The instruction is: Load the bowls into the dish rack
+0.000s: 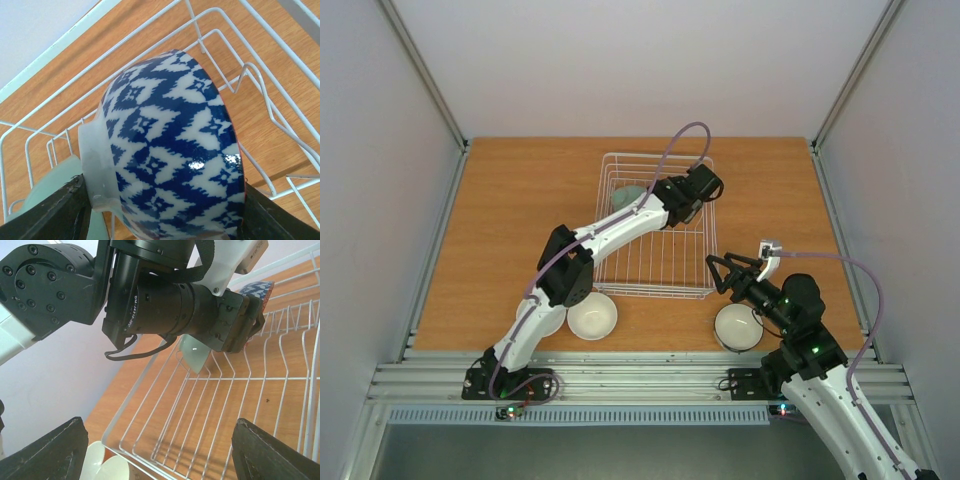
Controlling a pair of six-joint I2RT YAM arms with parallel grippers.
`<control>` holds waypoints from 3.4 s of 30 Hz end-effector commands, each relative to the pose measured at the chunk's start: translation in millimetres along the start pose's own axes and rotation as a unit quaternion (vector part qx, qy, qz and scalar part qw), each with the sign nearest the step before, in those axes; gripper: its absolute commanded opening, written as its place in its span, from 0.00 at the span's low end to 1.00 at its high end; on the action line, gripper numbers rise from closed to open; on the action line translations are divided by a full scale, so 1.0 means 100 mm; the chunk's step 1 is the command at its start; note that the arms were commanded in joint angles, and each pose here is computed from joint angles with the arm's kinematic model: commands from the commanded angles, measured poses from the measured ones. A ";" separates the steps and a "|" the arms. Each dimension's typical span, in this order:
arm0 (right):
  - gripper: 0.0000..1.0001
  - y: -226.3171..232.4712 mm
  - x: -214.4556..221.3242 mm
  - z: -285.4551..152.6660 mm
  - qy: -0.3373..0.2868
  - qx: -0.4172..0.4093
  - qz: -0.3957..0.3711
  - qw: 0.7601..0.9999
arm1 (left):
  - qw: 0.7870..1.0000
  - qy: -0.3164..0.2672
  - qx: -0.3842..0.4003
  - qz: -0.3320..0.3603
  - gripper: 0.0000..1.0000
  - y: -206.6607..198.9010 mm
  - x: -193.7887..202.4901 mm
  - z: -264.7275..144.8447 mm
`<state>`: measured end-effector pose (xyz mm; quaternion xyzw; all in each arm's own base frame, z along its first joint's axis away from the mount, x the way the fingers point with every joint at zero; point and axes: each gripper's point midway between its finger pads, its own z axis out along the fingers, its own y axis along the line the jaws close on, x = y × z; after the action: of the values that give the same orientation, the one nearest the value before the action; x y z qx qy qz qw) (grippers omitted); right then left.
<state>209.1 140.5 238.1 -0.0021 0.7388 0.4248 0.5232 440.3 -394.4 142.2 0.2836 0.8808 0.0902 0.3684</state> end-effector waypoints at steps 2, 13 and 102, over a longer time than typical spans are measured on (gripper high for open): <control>0.78 0.04 -0.02 -0.03 -0.004 -0.004 -0.004 1.000 | 0.996 0.065 0.060 0.030 0.33 -0.47 0.45 0.27; 0.78 0.06 -0.05 -0.07 -0.007 -0.005 -0.007 1.000 | 0.992 0.091 0.077 0.050 0.57 -0.66 0.67 0.40; 0.20 0.65 2.65 1.24 0.464 0.120 -0.140 0.866 | 0.935 -0.178 0.241 -0.189 0.93 1.79 0.90 -1.68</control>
<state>149.1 372.0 58.1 -0.2405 0.9349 0.2129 0.1510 348.9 -189.1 255.6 0.2062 0.8513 -0.2387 0.4193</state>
